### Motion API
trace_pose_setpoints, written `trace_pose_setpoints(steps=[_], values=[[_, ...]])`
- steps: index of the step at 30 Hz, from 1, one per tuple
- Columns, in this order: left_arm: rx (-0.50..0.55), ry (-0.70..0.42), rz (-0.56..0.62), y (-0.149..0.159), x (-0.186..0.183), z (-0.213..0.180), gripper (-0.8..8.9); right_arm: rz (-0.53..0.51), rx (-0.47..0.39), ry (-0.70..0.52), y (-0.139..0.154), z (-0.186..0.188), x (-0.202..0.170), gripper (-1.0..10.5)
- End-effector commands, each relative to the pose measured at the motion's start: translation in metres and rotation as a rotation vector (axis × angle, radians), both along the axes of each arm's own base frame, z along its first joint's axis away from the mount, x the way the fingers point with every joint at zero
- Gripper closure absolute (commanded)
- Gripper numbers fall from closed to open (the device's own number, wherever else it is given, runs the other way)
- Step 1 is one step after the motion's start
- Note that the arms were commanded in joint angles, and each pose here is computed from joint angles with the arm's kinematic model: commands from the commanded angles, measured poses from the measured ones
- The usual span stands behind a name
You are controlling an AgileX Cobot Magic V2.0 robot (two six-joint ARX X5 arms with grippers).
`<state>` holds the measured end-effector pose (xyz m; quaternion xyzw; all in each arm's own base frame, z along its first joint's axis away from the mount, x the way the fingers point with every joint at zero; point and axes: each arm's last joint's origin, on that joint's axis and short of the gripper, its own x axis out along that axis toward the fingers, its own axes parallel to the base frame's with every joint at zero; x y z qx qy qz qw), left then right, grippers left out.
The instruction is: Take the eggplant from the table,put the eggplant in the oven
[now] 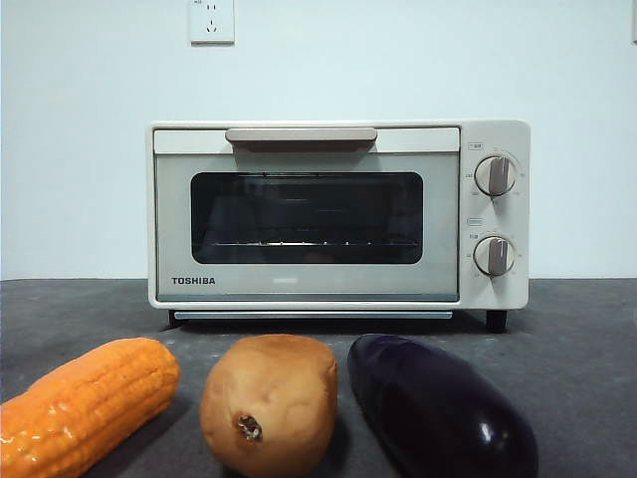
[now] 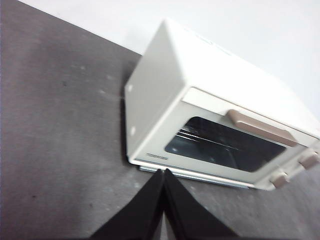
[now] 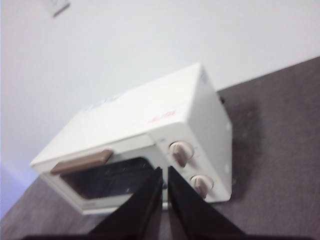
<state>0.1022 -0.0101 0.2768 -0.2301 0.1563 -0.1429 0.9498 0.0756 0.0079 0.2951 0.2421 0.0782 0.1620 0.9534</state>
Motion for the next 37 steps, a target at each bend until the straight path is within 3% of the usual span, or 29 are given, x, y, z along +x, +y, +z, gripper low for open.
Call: trace_pose_setpoints(steps=[1,5,14,21,28,37], values=[[0.025,-0.009,-0.062,-0.002,0.006,0.017,8.09,0.053,-0.061,0.019,0.001,0.011,0.004,9.4],[0.049,0.021,-0.147,-0.005,0.015,0.030,8.09,0.183,-0.066,0.039,0.004,0.025,0.013,9.2],[0.091,0.106,-0.228,-0.012,0.033,0.042,8.09,0.495,0.028,0.230,0.013,0.035,0.031,6.6],[0.093,0.125,-0.276,-0.019,0.036,0.040,8.09,0.585,0.021,0.349,0.031,0.027,0.047,6.5],[0.094,0.125,-0.305,-0.023,0.035,0.040,8.09,0.574,-0.137,0.529,0.071,0.005,0.063,6.5],[0.095,0.130,-0.315,-0.024,0.035,0.039,8.09,0.600,-0.445,0.723,0.149,-0.031,0.082,6.0]])
